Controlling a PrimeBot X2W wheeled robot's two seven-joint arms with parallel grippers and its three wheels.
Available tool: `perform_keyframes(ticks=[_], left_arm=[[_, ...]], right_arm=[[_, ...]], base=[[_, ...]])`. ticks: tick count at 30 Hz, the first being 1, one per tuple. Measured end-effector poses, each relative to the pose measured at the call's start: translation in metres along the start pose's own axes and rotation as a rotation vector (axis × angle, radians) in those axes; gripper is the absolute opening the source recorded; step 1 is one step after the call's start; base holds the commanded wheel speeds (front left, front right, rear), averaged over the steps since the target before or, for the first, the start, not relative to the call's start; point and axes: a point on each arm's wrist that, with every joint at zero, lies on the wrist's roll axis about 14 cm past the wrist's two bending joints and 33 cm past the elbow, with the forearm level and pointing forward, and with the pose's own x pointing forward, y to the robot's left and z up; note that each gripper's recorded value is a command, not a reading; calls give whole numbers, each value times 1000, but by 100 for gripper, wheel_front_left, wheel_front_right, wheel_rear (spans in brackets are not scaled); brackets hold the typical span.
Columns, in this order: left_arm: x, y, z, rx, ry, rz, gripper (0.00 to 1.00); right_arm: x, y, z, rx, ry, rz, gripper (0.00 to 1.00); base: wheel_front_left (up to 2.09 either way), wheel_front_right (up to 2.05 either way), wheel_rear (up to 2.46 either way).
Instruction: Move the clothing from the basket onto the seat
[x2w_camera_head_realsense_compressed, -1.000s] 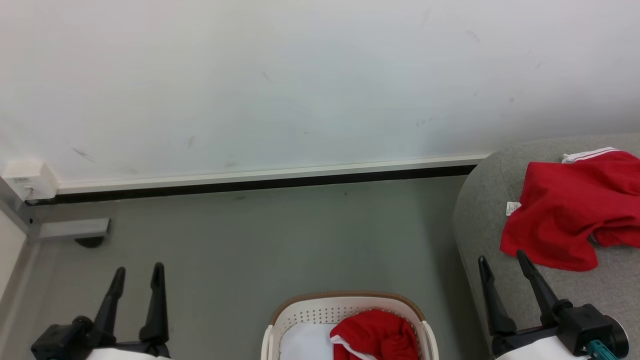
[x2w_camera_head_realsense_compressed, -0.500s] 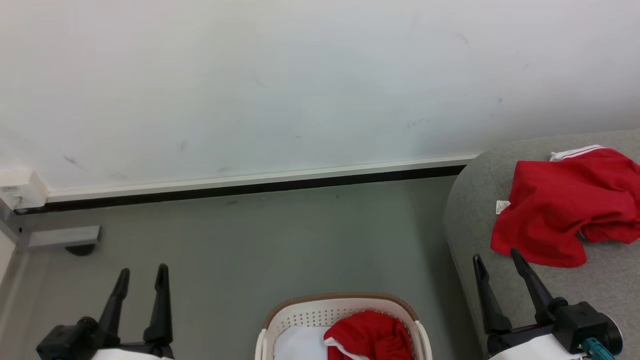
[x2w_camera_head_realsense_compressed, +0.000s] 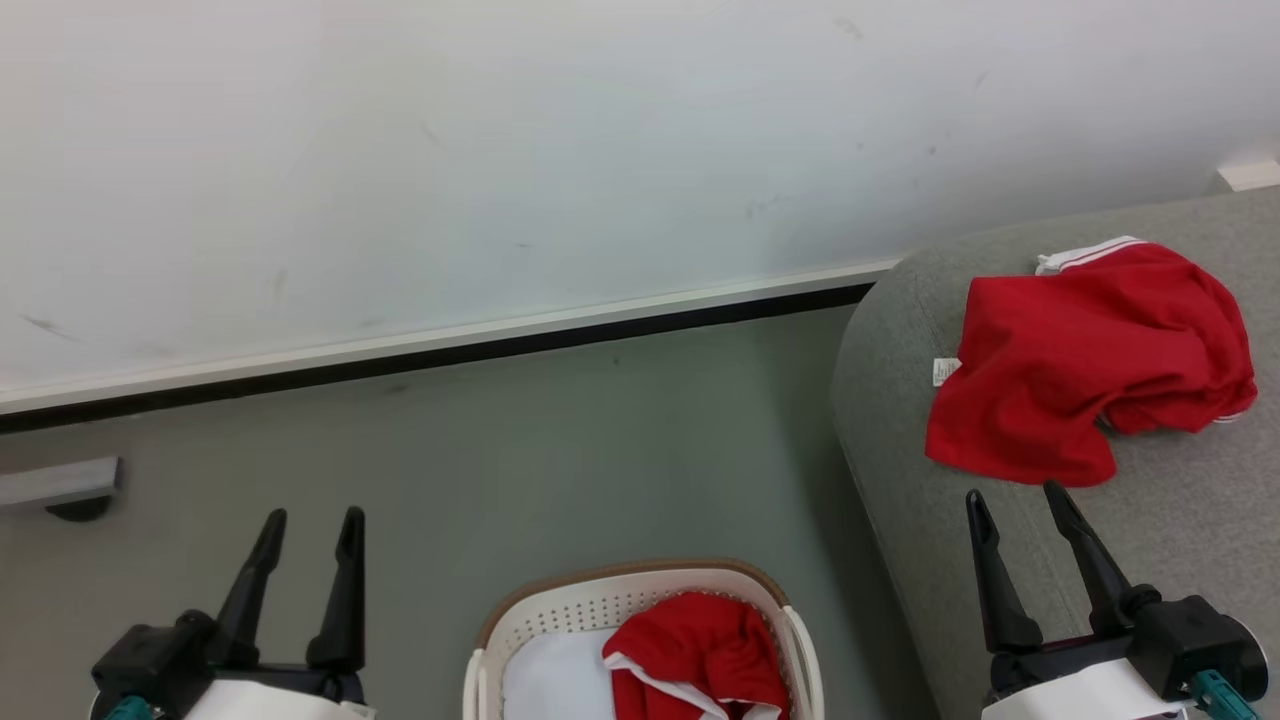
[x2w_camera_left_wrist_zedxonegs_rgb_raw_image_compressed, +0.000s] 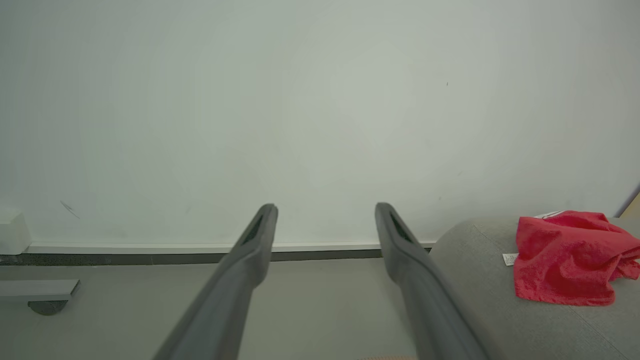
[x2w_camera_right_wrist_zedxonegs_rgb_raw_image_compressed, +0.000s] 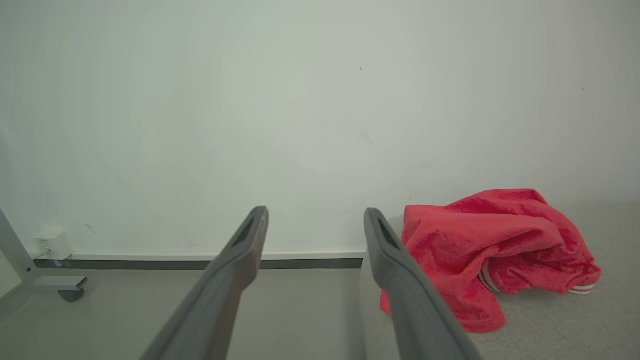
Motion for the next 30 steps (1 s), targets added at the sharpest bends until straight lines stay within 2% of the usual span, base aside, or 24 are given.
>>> perform_keyframes(ticks=[14, 24, 30], left_arm=[[40, -57, -47, -21, 106, -243, 100], [47, -101, -116, -17, 296, -468, 100], [46, -112, -166, -11, 452, -566, 100]], right_arm=[[-12, -54, 1, -28, 9, -169, 100], [-11, -91, 4, -66, 9, -281, 100], [1, -112, 13, -86, -24, -336, 100]], base=[[0, 0, 0], [0, 0, 0], [0, 0, 0]])
